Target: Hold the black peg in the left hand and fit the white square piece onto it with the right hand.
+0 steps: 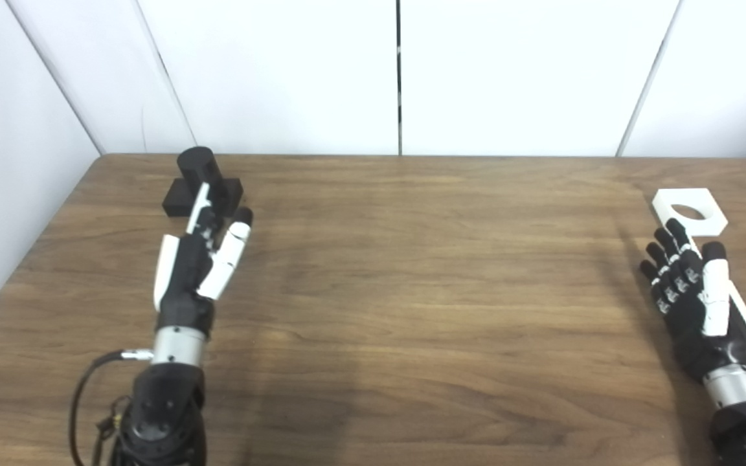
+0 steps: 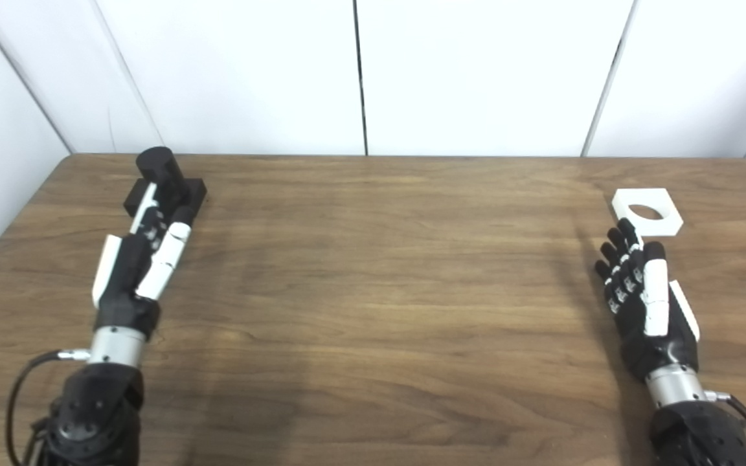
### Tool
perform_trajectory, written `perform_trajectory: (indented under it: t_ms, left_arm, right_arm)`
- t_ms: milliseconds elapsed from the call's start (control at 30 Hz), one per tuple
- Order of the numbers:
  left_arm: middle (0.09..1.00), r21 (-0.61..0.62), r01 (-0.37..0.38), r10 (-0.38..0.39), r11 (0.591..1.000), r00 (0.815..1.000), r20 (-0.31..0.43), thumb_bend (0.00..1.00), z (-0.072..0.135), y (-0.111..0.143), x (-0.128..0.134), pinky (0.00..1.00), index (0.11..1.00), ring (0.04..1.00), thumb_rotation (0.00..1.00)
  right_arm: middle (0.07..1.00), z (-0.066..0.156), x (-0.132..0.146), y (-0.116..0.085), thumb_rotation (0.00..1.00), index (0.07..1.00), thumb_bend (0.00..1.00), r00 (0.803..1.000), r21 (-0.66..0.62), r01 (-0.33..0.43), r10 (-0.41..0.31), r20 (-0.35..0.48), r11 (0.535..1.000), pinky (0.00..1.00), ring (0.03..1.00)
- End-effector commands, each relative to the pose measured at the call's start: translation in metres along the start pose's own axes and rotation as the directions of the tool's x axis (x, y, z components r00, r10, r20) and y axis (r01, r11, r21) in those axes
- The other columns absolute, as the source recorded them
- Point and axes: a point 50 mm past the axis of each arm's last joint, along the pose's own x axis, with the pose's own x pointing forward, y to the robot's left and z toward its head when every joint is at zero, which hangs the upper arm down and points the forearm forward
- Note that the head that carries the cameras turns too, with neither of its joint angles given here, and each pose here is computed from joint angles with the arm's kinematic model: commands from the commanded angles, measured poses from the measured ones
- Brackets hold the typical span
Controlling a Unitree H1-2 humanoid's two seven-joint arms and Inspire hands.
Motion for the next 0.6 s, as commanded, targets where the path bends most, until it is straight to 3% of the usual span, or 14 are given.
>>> perform_trajectory:
  t_ms: [0, 167, 400, 467, 567]
  left_arm:
    - [1.0, 0.006, -0.025, 0.025, 1.0, 0.997, 0.078, 0.54, 0.022, 0.008, 0.011, 1.0, 1.0, 1.0, 0.58]
    - [1.0, 0.153, -0.083, 0.072, 0.985, 0.994, 0.076, 0.55, 0.026, 0.029, 0.022, 1.0, 1.0, 1.0, 0.52]
    - [1.0, 0.325, -0.117, 0.126, 0.938, 0.992, -0.006, 0.88, 0.031, 0.074, 0.05, 1.0, 1.0, 1.0, 0.32]
    - [1.0, 0.364, -0.12, 0.133, 0.924, 0.991, -0.012, 0.93, 0.033, 0.085, 0.058, 0.88, 1.0, 0.991, 0.27]
    - [1.0, 0.471, -0.116, 0.143, 0.875, 0.989, -0.022, 0.95, 0.039, 0.098, 0.07, 0.83, 1.0, 0.977, 0.25]
  right_arm:
    - [1.0, 0.019, 0.009, 0.001, 1.0, 1.0, 0.6, 0.996, -0.021, -0.033, 0.035, 0.076, 0.999, 1.0, 1.0]
    - [1.0, 0.02, 0.009, -0.001, 1.0, 1.0, 0.61, 0.997, -0.014, -0.035, 0.036, 0.069, 0.999, 1.0, 1.0]
    - [1.0, 0.019, 0.011, 0.002, 1.0, 1.0, 0.61, 0.997, -0.029, -0.05, 0.052, 0.065, 0.998, 1.0, 1.0]
    - [1.0, 0.019, 0.011, 0.001, 1.0, 1.0, 0.6, 0.996, -0.03, -0.056, 0.058, 0.066, 0.998, 1.0, 1.0]
    - [1.0, 0.019, 0.012, -0.001, 1.0, 1.0, 0.59, 0.996, -0.035, -0.062, 0.064, 0.069, 0.997, 1.0, 1.0]
